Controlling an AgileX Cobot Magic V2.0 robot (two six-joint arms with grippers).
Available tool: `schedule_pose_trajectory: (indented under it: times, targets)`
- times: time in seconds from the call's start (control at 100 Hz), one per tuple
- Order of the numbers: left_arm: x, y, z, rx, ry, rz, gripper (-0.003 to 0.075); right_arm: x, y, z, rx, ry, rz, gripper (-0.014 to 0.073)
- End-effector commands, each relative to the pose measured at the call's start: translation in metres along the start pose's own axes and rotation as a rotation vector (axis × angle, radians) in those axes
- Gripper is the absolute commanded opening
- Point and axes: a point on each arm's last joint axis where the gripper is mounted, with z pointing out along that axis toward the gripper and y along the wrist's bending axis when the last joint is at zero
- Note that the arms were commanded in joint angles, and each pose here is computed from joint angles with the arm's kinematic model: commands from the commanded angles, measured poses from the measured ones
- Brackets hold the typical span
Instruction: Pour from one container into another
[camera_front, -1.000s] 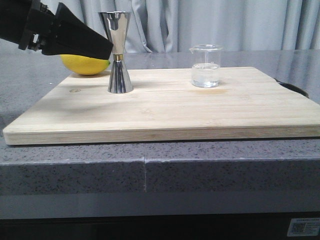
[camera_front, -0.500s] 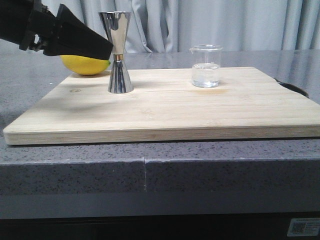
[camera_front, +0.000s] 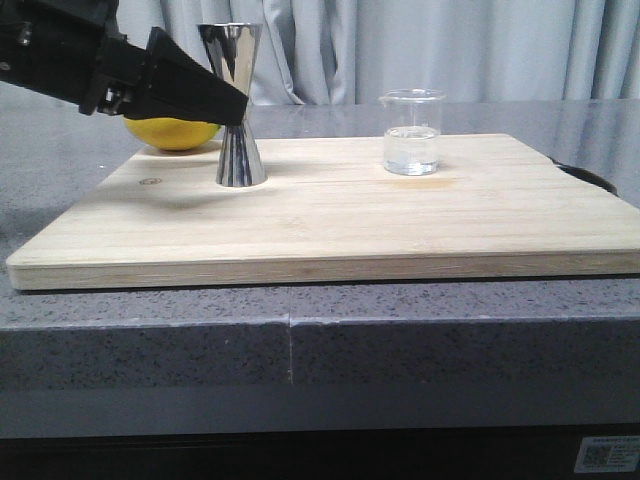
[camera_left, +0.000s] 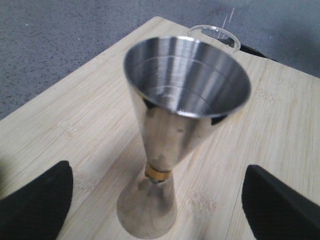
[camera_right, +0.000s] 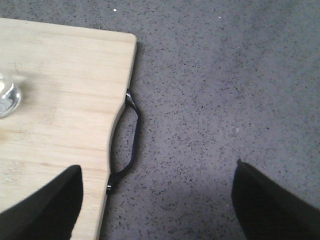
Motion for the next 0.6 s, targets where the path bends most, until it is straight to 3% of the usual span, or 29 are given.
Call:
schedule_pose_trajectory:
  times: [0.0, 0.43, 0.59]
  targets:
    - [-0.024, -0.004, -0.004, 0.035, -0.104, 0.011, 0.0629, -0.016, -0.001, -0.006, 0.013, -0.109, -0.012, 0.0554]
    - [-0.025, -0.019, 0.015, 0.064, -0.077, 0.054, 0.0627, -0.015, -0.001, 0.007, 0.009, -0.088, -0.006, 0.0554]
    - [-0.025, -0.019, 0.015, 0.063, -0.076, 0.054, 0.0559, -0.015, -0.001, 0.007, 0.009, -0.087, -0.006, 0.0554]
